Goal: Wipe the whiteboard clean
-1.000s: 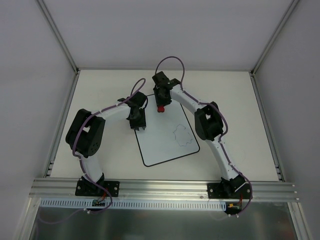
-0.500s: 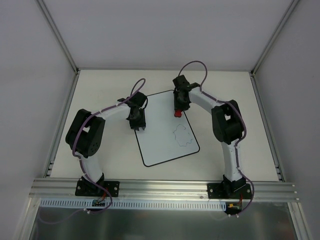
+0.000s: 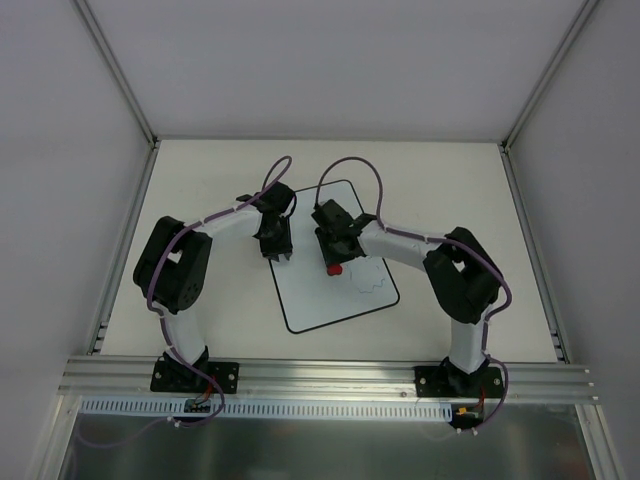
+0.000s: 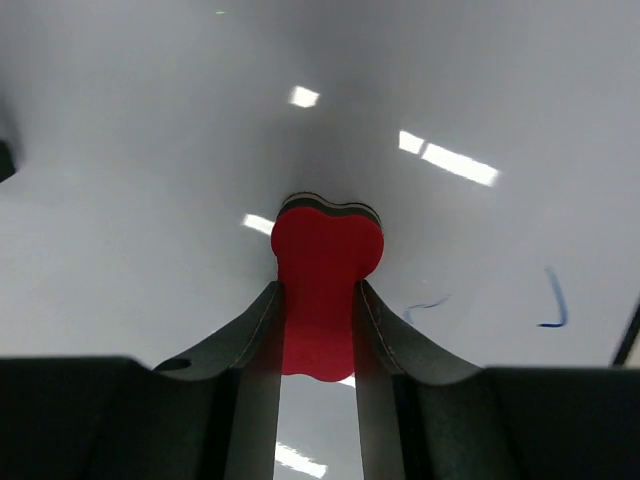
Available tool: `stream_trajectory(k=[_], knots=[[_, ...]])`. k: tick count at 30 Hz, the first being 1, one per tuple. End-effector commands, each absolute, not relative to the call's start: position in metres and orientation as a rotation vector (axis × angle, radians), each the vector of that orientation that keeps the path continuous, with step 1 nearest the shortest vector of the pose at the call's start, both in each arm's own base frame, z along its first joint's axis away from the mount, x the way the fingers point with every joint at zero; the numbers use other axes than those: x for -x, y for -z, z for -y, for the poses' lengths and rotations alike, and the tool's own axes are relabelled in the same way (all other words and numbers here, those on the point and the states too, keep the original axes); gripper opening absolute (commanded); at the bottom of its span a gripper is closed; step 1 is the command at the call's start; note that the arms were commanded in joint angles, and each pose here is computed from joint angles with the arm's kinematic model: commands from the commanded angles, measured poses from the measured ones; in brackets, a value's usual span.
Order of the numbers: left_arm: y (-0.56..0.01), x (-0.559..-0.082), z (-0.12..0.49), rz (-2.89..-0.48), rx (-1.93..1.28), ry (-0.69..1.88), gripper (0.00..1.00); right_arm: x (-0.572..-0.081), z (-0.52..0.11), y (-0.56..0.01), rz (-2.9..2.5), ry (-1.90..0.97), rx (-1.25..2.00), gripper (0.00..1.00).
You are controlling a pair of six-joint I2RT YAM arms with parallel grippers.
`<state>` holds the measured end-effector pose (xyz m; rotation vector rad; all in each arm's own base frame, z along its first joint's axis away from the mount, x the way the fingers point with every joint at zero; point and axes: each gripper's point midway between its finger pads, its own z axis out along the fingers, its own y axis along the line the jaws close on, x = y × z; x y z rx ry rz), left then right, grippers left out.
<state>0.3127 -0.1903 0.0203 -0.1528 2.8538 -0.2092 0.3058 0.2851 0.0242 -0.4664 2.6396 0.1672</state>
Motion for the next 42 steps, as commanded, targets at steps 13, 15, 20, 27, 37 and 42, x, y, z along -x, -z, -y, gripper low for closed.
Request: stream_trajectory(k=[13, 15, 20, 27, 37, 42], knots=[[-0.018, -0.304, 0.189, -2.891, 0.157, 0.207, 0.31, -0.281, -0.157, 0.016, -2.886, 0.157, 0.100, 0.00], [-0.018, -0.304, 0.189, -2.890, 0.159, 0.207, 0.31, -0.281, -0.144, 0.016, -2.885, 0.184, 0.046, 0.00], [-0.019, -0.306, 0.188, -2.886, 0.162, 0.207, 0.31, -0.274, -0.145, 0.014, -2.890, 0.150, 0.002, 0.00], [-0.019, -0.308, 0.187, -2.885, 0.164, 0.208, 0.31, -0.228, -0.209, 0.024, -2.932, 0.024, 0.330, 0.00], [-0.019, -0.308, 0.184, -2.884, 0.170, 0.206, 0.31, -0.179, -0.213, 0.030, -2.981, 0.036, 0.350, 0.00], [-0.021, -0.309, 0.183, -2.876, 0.166, 0.205, 0.31, -0.174, -0.166, 0.031, -2.974, 0.170, 0.103, 0.00]])
